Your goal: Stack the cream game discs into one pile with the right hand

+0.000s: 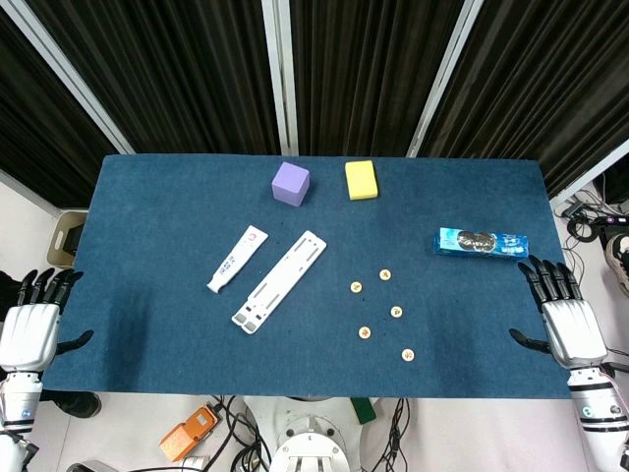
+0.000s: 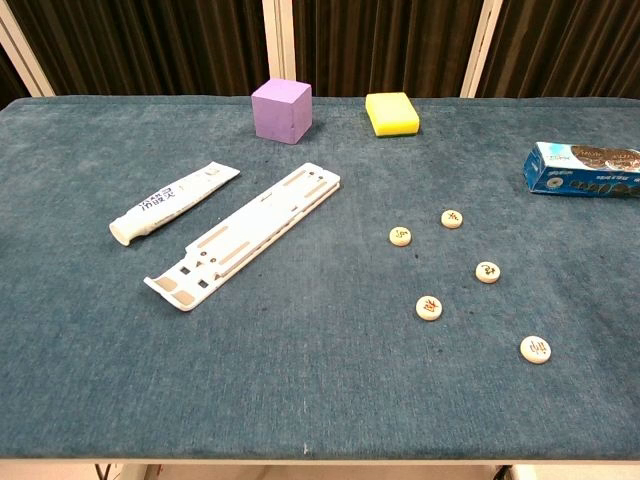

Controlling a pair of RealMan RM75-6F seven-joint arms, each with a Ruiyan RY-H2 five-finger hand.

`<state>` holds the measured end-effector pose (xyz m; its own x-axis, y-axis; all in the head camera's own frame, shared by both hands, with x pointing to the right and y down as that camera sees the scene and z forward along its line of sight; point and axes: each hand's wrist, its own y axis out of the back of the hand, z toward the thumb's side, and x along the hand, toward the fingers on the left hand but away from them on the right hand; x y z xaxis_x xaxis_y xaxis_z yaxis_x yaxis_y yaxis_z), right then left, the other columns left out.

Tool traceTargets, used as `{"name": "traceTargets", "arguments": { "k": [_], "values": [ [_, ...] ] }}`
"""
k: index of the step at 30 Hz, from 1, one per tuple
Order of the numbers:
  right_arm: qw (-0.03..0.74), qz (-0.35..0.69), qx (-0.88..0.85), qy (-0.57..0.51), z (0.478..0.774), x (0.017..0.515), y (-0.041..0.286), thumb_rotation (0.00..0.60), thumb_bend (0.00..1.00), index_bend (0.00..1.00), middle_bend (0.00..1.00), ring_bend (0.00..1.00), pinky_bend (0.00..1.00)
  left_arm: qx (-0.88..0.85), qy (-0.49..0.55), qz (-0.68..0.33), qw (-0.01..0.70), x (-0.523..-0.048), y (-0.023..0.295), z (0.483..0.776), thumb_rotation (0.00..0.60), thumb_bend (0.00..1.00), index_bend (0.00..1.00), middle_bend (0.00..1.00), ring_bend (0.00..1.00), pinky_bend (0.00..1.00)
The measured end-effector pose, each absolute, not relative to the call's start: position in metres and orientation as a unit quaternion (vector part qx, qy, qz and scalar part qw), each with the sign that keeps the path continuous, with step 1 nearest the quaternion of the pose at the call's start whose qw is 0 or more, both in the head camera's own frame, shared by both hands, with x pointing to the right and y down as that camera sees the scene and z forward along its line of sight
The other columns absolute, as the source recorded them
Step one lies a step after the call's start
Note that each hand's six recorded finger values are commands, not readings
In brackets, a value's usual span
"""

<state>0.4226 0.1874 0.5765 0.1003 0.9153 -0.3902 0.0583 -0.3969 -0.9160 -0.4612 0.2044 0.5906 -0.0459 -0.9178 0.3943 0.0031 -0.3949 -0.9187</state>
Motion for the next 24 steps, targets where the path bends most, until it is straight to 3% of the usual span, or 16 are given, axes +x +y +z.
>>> {"name": "traceTargets", "arguments": {
  "k": [6, 11, 15, 24],
  "values": [
    [0.381, 0.529, -0.656, -0.380, 0.583, 0.407, 0.187, 0.600, 0.21, 0.01, 0.00, 0.00, 0.04, -0.577, 0.396, -0.603, 0.383, -0.461, 0.201, 0.591, 0.600, 0.07, 0.15, 0.13, 0.07, 0.00],
    [0.380, 0.490, -0.709, -0.336, 0.598, 0.371, 0.191, 0.600, 0.21, 0.14, 0.00, 0.00, 0.04, -0.578, 0.398, -0.598, 0.388, -0.458, 0.200, 0.589, 0.600, 0.07, 0.15, 0.13, 0.07, 0.00],
    [0.388, 0.471, -0.741, -0.279, 0.620, 0.336, 0.194, 0.600, 0.25, 0.24, 0.00, 0.00, 0.04, -0.580, 0.399, -0.593, 0.391, -0.455, 0.200, 0.587, 0.600, 0.08, 0.15, 0.13, 0.07, 0.00],
    [0.425, 0.429, -0.779, -0.165, 0.679, 0.242, 0.200, 0.600, 0.37, 0.34, 0.01, 0.00, 0.05, -0.579, 0.399, -0.593, 0.392, -0.457, 0.203, 0.587, 0.600, 0.07, 0.15, 0.13, 0.07, 0.00]
  ]
}}
